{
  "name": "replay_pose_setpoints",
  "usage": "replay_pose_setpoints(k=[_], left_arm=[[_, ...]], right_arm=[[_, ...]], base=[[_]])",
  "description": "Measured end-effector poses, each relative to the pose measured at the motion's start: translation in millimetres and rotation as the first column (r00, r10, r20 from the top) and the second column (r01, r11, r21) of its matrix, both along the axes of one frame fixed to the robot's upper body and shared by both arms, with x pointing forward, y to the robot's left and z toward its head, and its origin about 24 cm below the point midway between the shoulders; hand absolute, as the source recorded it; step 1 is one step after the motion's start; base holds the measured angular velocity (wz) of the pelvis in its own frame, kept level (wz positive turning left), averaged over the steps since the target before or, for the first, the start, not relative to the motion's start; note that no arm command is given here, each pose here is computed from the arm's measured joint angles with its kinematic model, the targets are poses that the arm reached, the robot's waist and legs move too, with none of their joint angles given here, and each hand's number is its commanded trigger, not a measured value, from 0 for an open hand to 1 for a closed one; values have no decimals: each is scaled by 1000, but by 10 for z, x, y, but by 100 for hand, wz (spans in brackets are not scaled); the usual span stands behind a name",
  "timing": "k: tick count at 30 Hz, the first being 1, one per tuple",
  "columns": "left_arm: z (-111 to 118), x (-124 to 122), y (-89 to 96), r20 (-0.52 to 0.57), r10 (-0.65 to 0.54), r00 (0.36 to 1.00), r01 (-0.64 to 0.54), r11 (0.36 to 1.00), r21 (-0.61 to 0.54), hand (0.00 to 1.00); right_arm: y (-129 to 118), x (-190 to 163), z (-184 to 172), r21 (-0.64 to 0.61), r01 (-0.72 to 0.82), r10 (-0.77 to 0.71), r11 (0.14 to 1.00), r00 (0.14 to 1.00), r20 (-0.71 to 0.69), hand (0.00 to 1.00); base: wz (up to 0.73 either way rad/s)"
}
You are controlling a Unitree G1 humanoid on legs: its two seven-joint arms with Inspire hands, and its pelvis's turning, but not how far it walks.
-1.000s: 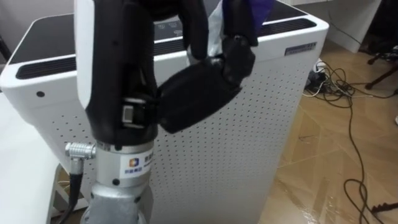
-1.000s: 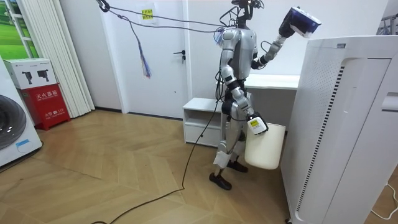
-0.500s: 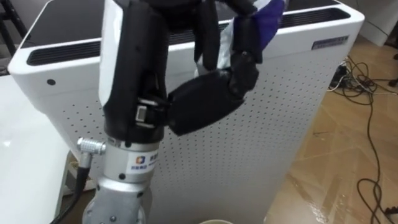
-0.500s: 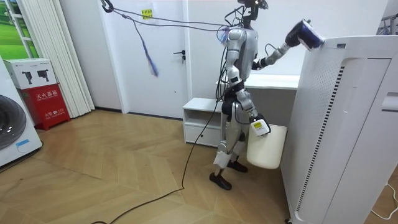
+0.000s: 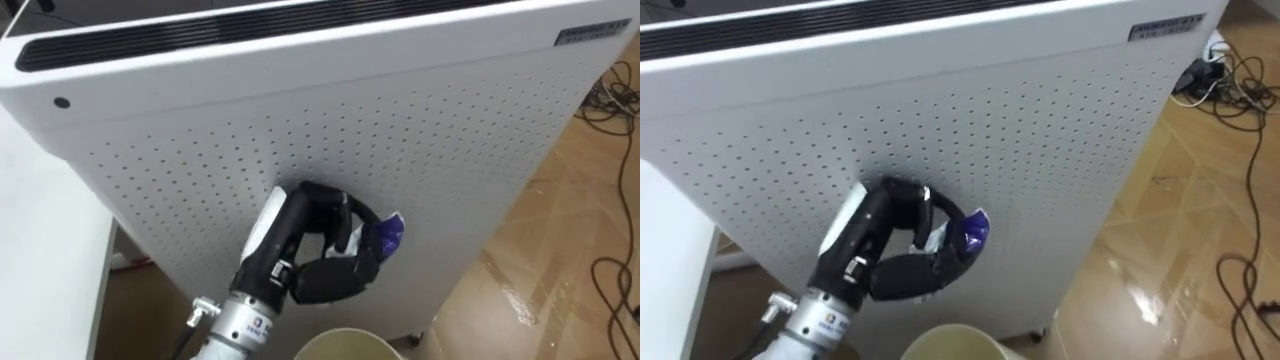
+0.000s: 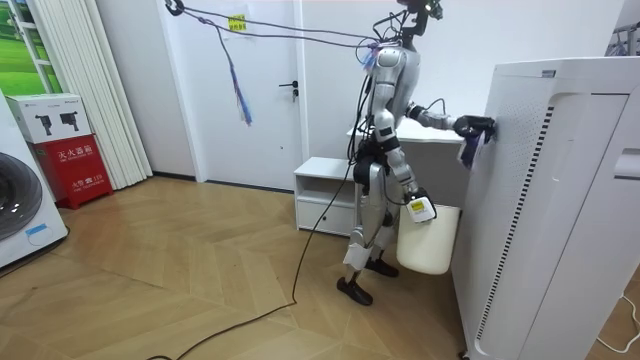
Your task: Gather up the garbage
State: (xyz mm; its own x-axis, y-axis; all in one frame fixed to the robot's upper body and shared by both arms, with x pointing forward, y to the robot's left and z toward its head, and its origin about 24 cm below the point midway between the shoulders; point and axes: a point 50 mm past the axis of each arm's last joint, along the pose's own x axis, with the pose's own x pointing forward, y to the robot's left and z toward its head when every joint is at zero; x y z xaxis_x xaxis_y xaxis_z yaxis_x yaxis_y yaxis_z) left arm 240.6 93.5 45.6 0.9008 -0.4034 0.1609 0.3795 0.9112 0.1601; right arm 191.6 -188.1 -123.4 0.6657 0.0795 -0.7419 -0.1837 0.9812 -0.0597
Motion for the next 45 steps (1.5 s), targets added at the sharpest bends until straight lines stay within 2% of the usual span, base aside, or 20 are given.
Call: replay_pose_setpoints(k=[5, 19, 24, 25, 26, 45], left_arm=[[-265, -69, 2, -139, -52, 989, 50, 999, -17, 100], [-562, -228, 22, -277, -117, 954, 126, 992, 12, 100], [-776, -311, 96, -368, -107, 924, 131, 990, 42, 99], [-795, -323, 105, -377, -105, 920, 131, 990, 45, 67], [-833, -342, 124, -394, -106, 913, 138, 989, 54, 0], [-1130, -514, 162, -558, -146, 817, 232, 969, 87, 0]], right_arm=[[-14, 4, -2, -3, -1, 1, 1000, 1000, -5, 100], [-41, 2, -5, -2, -4, 4, 1000, 1000, -11, 100], [-44, -4, -9, 10, 9, -9, 1000, 1000, -14, 100], [-43, -4, -9, 11, 10, -10, 1000, 1000, -14, 100], [-38, -5, -10, 13, 10, -10, 1000, 1000, -15, 100], [3, -36, -33, 26, -9, 10, 1000, 999, -32, 100]], base=[[2], [-3], [-1], [0], [0], [-1]])
